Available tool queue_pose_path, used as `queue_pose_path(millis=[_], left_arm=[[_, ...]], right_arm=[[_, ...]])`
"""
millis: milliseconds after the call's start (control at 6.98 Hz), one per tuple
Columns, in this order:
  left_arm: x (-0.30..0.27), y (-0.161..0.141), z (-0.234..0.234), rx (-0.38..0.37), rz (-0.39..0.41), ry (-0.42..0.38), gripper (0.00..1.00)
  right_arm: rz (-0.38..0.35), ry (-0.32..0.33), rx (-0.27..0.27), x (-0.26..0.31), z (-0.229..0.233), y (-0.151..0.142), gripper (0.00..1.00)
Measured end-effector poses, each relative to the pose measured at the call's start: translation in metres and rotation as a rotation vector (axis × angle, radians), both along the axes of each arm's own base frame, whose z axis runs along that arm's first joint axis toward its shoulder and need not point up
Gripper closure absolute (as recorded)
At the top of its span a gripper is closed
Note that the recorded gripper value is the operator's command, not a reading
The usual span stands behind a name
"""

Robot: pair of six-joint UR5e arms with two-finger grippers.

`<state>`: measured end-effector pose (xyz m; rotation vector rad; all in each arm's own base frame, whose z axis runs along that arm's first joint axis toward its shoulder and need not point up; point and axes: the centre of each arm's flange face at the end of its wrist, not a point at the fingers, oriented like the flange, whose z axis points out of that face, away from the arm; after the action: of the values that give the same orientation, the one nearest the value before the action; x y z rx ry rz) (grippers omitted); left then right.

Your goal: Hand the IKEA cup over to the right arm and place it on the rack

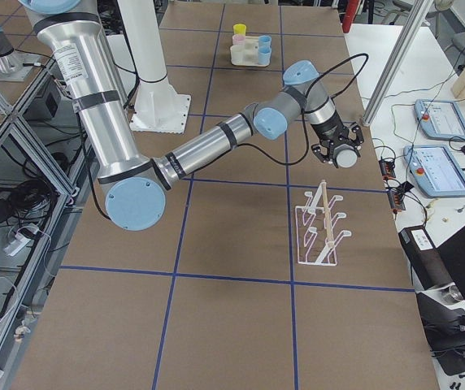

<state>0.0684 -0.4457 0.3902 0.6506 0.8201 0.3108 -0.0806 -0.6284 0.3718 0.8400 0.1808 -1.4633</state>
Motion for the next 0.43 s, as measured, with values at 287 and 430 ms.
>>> queue_pose_path(millis=[287, 430], left_arm=[[0.0, 0.0, 0.0, -0.001, 0.0, 0.002, 0.0], [0.0, 0.0, 0.0, 0.0, 0.0, 0.003, 0.0]], right_arm=[[-0.08, 0.149, 0.007, 0.009, 0.029, -0.024, 1.0], [-0.081, 0.201, 0.003, 0.012, 0.039, -0.03, 1.0]])
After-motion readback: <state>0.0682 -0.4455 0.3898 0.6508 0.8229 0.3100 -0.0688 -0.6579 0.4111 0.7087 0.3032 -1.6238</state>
